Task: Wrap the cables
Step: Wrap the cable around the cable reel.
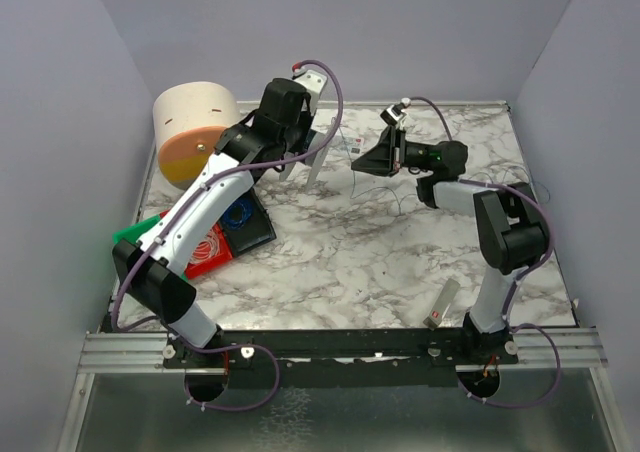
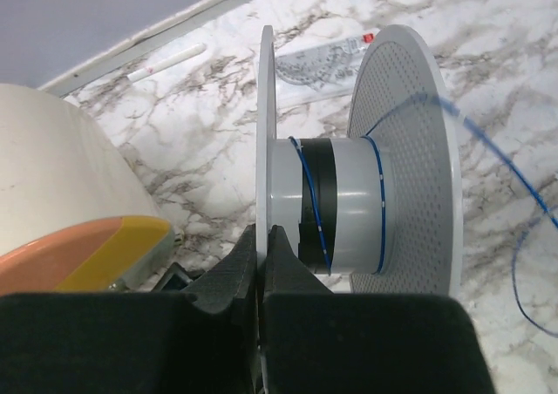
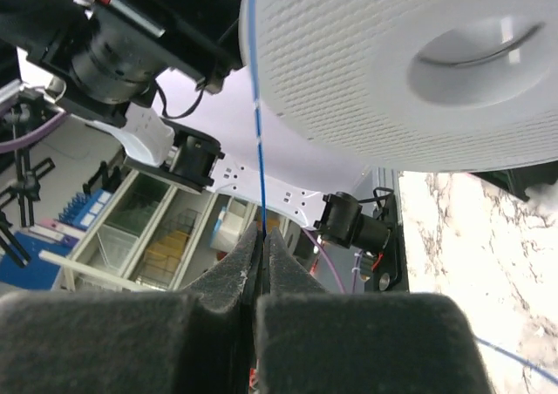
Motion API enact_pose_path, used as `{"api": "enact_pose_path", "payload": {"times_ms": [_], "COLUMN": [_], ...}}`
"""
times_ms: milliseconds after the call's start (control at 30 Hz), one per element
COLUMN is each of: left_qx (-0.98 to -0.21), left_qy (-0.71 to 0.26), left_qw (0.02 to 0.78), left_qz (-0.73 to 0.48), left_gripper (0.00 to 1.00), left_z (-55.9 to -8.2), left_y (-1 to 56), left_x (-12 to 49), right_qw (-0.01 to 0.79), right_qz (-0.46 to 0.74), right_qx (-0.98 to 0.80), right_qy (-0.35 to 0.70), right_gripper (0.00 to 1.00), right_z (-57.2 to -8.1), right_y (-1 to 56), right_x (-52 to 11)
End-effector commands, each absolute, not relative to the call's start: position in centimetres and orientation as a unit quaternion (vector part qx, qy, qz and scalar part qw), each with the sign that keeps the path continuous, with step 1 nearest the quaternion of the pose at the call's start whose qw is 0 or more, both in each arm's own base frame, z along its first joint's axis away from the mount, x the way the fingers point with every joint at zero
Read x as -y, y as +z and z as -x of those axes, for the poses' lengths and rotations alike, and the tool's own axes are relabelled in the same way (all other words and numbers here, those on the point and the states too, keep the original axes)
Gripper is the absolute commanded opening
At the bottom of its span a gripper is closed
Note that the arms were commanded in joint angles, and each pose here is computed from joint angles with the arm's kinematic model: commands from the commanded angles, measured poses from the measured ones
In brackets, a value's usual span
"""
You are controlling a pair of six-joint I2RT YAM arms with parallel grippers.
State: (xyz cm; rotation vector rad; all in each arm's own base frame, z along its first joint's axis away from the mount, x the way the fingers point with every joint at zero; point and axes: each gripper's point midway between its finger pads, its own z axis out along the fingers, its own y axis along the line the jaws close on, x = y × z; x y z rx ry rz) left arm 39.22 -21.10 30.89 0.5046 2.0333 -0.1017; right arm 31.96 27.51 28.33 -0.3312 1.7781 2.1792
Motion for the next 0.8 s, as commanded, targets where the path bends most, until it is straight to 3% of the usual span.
{"api": "enact_pose_path", "payload": {"times_ms": [0,333,767], "left_qx": [-0.829,-0.837,-0.812], "left_qy": [0.011,0.004,-0.046], "left_qw": [0.542,0.536,0.569], "left_qz": [-0.136,-0.114,-0.120], "left_gripper": [0.00,0.00,0.00], "left_z": [-41.9,-42.9,-44.0], "left_y": [33.1,32.3,37.5], "left_x": [19.5,20.3,22.5], "right_qw": [0.208,0.194,0.288], "right_qz": [0.239,0.295,0.324], "right_qx": [-0.577,-0.570,-0.660], "right_qy": [0.753,0.742,0.614], "right_gripper": [0.01,0.01,0.01], "right_z": [-29.4,-28.2,-32.1], "right_y": [30.0,27.6,21.0], "right_x": [-29.1,-32.0,-32.7]}}
